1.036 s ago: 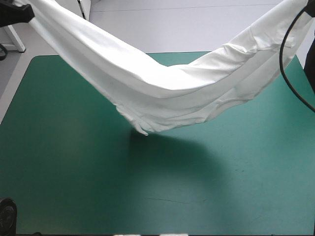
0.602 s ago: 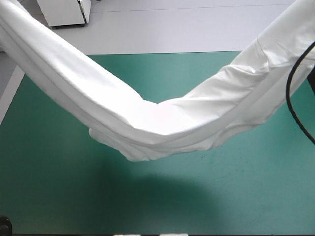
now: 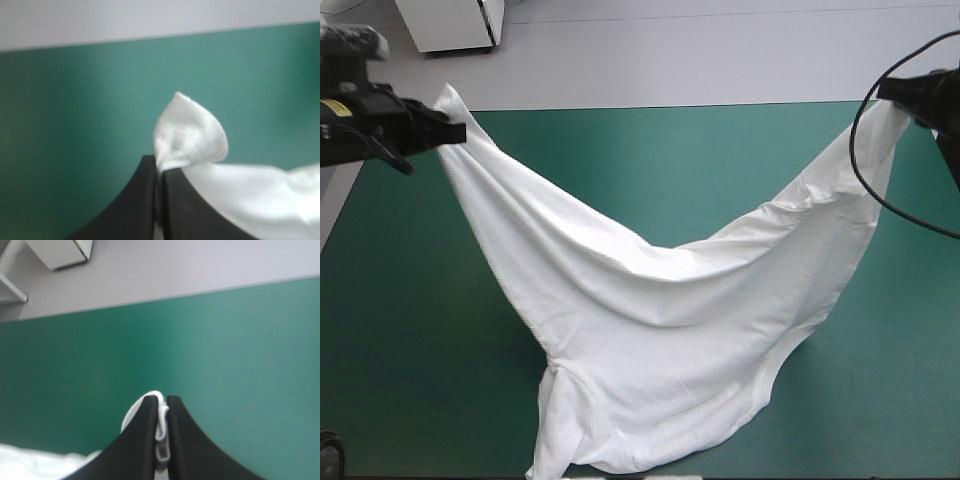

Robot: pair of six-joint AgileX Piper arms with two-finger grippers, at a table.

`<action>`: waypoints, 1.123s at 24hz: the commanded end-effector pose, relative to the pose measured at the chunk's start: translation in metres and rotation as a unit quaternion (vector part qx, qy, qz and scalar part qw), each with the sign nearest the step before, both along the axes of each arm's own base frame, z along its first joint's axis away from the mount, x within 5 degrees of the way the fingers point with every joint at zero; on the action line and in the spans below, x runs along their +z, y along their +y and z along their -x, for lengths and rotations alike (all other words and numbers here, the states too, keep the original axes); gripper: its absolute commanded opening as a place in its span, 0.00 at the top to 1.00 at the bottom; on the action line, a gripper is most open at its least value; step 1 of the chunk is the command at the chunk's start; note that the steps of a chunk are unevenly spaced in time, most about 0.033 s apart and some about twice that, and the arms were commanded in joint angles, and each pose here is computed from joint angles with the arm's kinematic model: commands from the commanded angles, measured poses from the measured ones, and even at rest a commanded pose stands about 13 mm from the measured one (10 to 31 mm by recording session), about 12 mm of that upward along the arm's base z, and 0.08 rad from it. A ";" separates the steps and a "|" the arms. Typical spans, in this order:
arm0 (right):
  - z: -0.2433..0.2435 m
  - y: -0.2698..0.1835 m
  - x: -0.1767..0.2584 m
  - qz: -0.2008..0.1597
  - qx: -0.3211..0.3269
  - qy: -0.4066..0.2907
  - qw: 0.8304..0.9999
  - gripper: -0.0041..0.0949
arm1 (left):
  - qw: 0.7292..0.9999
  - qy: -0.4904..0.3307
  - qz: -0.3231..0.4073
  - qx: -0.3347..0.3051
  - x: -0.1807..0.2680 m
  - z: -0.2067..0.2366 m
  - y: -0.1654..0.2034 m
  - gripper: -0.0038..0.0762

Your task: Fold the cloth

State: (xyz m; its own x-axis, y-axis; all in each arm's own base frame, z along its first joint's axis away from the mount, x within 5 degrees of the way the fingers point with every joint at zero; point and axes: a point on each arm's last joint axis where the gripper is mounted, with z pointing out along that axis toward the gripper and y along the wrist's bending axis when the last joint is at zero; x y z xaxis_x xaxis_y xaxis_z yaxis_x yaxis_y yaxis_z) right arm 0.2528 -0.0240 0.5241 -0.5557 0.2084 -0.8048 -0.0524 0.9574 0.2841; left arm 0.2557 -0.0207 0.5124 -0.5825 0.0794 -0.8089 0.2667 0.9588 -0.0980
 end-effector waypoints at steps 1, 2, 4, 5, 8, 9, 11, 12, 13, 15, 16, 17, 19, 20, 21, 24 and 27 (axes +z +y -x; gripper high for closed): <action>-0.014 0.000 -0.027 -0.025 0.016 0.034 0.999 0.97 | 1.000 -0.011 0.022 0.015 -0.025 -0.012 0.000 0.98; -0.030 -0.003 -0.046 -0.034 0.019 0.059 0.997 0.97 | 1.000 0.007 0.022 0.021 -0.049 -0.026 0.001 0.98; -0.053 -0.010 -0.066 -0.036 0.016 0.077 0.996 0.97 | 0.999 0.023 0.022 0.032 -0.075 -0.049 0.003 0.98; -0.066 -0.013 -0.076 -0.040 0.010 0.081 0.996 0.97 | 0.999 0.024 0.024 0.039 -0.086 -0.066 0.004 0.98; -0.109 -0.025 -0.116 -0.054 -0.005 0.113 0.992 0.97 | 0.996 0.037 0.053 0.059 -0.126 -0.116 0.005 0.98; -0.122 -0.028 -0.131 -0.058 -0.009 0.128 0.990 0.97 | 0.995 0.055 0.064 0.061 -0.144 -0.134 0.004 0.98; -0.140 -0.033 -0.153 -0.061 -0.011 0.141 0.988 0.97 | 0.992 0.071 0.078 0.064 -0.162 -0.155 0.003 0.98; -0.151 -0.036 -0.168 -0.064 -0.017 0.149 0.987 0.97 | 0.992 0.074 0.083 0.064 -0.170 -0.167 0.003 0.98; -0.161 -0.039 -0.181 -0.065 -0.021 0.155 0.986 0.97 | 0.992 0.073 0.083 0.063 -0.178 -0.182 0.000 0.98; -0.183 -0.046 -0.204 -0.058 -0.021 0.171 0.983 0.97 | 0.994 0.067 0.060 0.061 -0.187 -0.204 -0.003 0.98; -0.188 -0.047 -0.208 -0.057 -0.021 0.173 0.983 0.97 | 0.994 0.070 0.056 0.063 -0.192 -0.211 -0.003 0.98; -0.196 -0.049 -0.212 -0.056 -0.021 0.172 0.983 0.97 | 0.995 0.066 0.049 0.062 -0.194 -0.218 -0.004 0.98; -0.209 -0.052 -0.216 -0.058 -0.024 0.166 0.984 0.97 | 0.995 0.064 0.049 0.067 -0.199 -0.229 -0.005 0.98; -0.215 -0.054 -0.219 -0.061 -0.026 0.167 0.984 0.97 | 0.994 0.066 0.048 0.066 -0.203 -0.234 -0.005 0.98; -0.220 -0.055 -0.222 -0.065 -0.032 0.171 0.983 0.97 | 0.994 0.068 0.048 0.066 -0.207 -0.238 -0.005 0.98; -0.231 -0.059 -0.231 -0.061 -0.035 0.182 0.981 0.97 | 0.994 0.081 0.041 0.066 -0.224 -0.246 -0.004 0.98; -0.234 -0.058 -0.234 -0.049 -0.009 0.201 0.978 0.86 | 0.994 0.096 0.027 0.050 -0.234 -0.247 -0.005 0.93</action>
